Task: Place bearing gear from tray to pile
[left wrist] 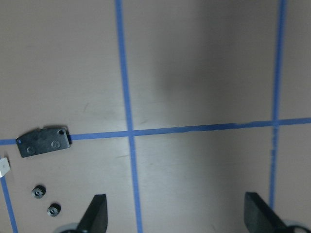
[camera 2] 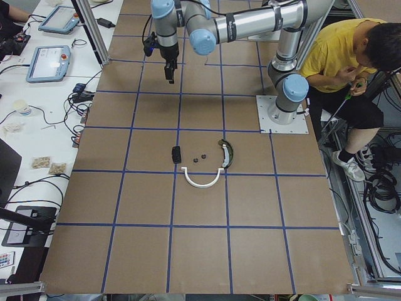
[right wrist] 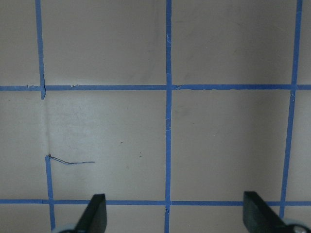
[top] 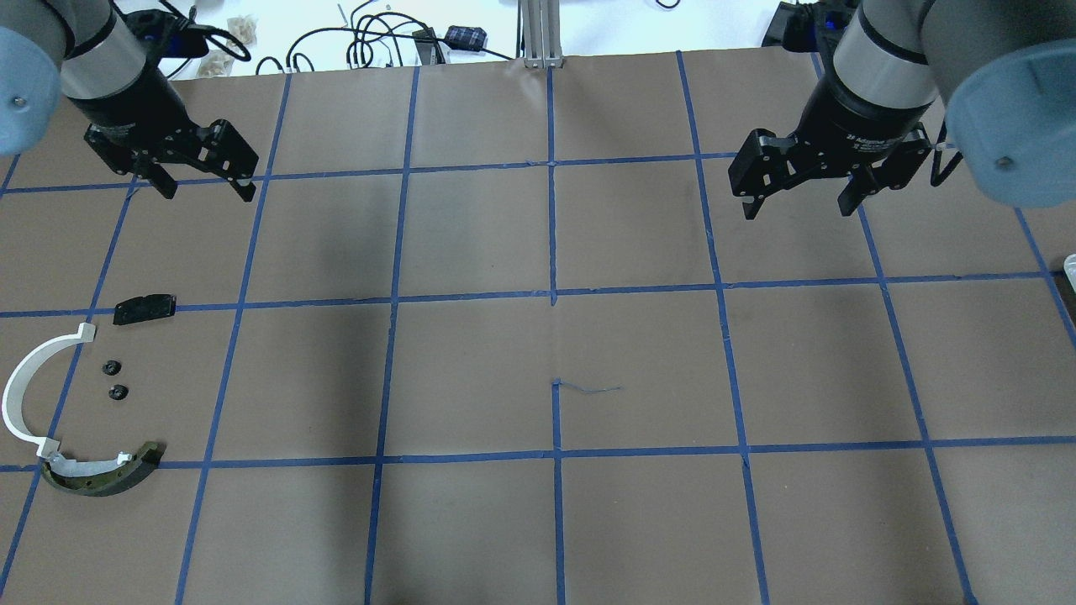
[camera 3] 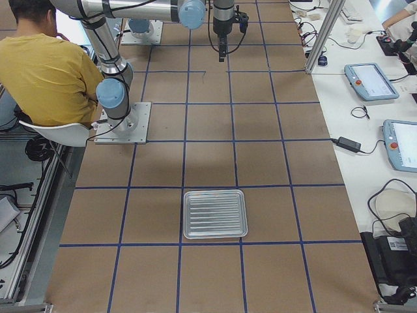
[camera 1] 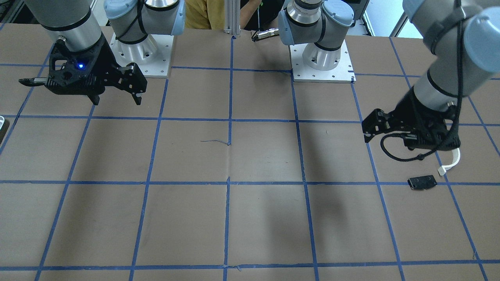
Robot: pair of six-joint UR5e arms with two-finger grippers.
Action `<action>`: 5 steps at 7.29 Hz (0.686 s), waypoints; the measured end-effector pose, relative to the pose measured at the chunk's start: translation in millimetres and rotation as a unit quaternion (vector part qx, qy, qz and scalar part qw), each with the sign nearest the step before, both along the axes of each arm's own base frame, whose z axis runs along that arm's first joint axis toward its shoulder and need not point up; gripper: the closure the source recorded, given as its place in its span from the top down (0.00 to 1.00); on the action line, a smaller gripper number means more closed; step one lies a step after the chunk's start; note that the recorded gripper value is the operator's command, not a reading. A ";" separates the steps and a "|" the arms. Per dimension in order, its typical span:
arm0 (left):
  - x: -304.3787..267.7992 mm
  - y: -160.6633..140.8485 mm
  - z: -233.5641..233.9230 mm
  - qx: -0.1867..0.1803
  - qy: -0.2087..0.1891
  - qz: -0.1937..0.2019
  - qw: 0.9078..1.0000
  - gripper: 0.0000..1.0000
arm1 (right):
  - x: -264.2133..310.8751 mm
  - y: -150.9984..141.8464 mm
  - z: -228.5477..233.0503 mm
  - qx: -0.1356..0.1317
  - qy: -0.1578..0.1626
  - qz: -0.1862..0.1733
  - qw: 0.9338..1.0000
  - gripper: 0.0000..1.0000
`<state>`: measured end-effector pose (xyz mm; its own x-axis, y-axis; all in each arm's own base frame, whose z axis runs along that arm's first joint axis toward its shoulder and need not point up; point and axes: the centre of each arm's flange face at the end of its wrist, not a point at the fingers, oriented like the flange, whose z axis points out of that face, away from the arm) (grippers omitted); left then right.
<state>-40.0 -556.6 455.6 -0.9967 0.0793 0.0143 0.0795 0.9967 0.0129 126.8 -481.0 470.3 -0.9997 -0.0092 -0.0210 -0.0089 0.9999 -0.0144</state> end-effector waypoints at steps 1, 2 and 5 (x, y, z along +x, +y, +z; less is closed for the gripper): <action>-31.9 14.5 18.5 -0.009 0.016 0.014 1.000 1.00 | 0.0 0.0 0.0 0.000 0.000 0.000 1.000 1.00; -52.4 24.6 20.9 -0.006 0.021 0.016 1.000 1.00 | 0.0 -0.1 0.0 0.000 0.000 -0.001 1.000 1.00; -70.3 53.6 12.5 0.004 0.007 0.009 1.000 1.00 | 0.0 -0.4 0.4 -0.002 0.000 -0.001 1.000 1.00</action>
